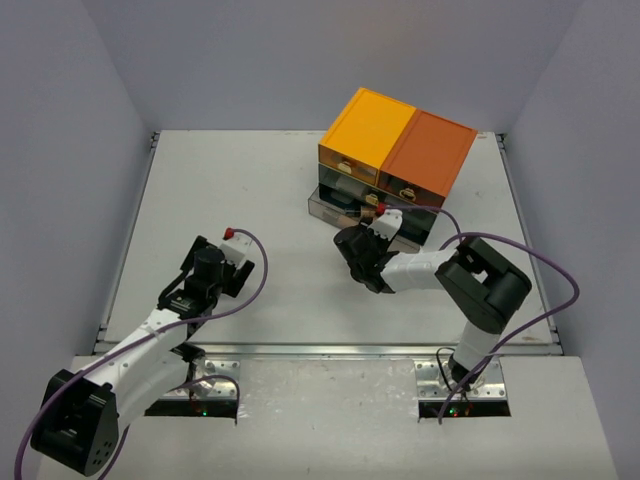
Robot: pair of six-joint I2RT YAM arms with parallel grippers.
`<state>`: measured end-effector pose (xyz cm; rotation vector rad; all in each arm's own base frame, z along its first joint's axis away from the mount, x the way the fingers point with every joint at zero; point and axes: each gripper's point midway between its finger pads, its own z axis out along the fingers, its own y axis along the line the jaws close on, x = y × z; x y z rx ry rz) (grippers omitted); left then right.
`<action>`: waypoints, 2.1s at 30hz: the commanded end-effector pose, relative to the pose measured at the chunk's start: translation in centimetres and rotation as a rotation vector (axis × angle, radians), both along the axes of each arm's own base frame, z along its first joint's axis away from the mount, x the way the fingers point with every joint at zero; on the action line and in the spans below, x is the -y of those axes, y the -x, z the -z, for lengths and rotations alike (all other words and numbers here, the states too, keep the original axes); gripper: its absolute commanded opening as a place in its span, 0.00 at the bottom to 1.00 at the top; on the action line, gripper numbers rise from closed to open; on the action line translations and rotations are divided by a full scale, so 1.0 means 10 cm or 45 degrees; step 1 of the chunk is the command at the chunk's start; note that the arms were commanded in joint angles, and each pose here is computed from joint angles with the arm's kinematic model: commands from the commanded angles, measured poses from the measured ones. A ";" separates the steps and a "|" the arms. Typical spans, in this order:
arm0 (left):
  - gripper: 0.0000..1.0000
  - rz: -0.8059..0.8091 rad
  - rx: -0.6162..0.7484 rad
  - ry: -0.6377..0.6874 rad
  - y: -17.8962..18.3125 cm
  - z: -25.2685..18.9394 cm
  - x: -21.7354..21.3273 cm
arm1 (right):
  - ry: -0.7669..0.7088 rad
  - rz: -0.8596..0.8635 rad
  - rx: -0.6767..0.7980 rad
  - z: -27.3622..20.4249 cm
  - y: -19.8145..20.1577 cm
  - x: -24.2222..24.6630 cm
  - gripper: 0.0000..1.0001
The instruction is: Organize the makeup
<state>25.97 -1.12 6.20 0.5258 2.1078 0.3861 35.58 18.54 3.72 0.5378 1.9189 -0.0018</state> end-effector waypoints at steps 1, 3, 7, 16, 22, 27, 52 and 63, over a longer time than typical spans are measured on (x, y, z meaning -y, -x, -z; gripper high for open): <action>1.00 -0.024 0.061 0.025 -0.09 -0.11 -0.01 | -0.013 0.121 0.172 -0.27 -0.42 0.07 0.48; 1.00 -0.025 0.050 0.020 -0.10 -0.09 -0.01 | -0.083 0.170 0.174 -0.19 -0.50 0.14 0.48; 1.00 -0.024 0.038 0.018 -0.10 -0.07 -0.01 | -0.080 0.212 0.224 -0.21 -0.57 0.17 0.51; 1.00 -0.025 0.033 0.017 -0.10 -0.07 -0.01 | -0.081 0.322 0.274 -0.23 -0.72 0.32 0.53; 1.00 -0.025 0.031 0.016 -0.10 -0.06 -0.01 | -0.108 0.361 0.283 -0.24 -0.72 0.45 0.53; 1.00 -0.025 0.031 0.016 -0.10 -0.06 -0.01 | -0.121 0.304 0.248 -0.21 -0.66 0.42 0.53; 1.00 -0.014 0.093 0.037 -0.09 -0.16 0.00 | 0.504 -0.999 -0.249 -0.01 1.06 0.08 0.67; 1.00 -0.031 0.117 0.040 -0.09 -0.20 -0.02 | 0.386 -0.519 -0.319 -0.34 1.38 1.10 0.95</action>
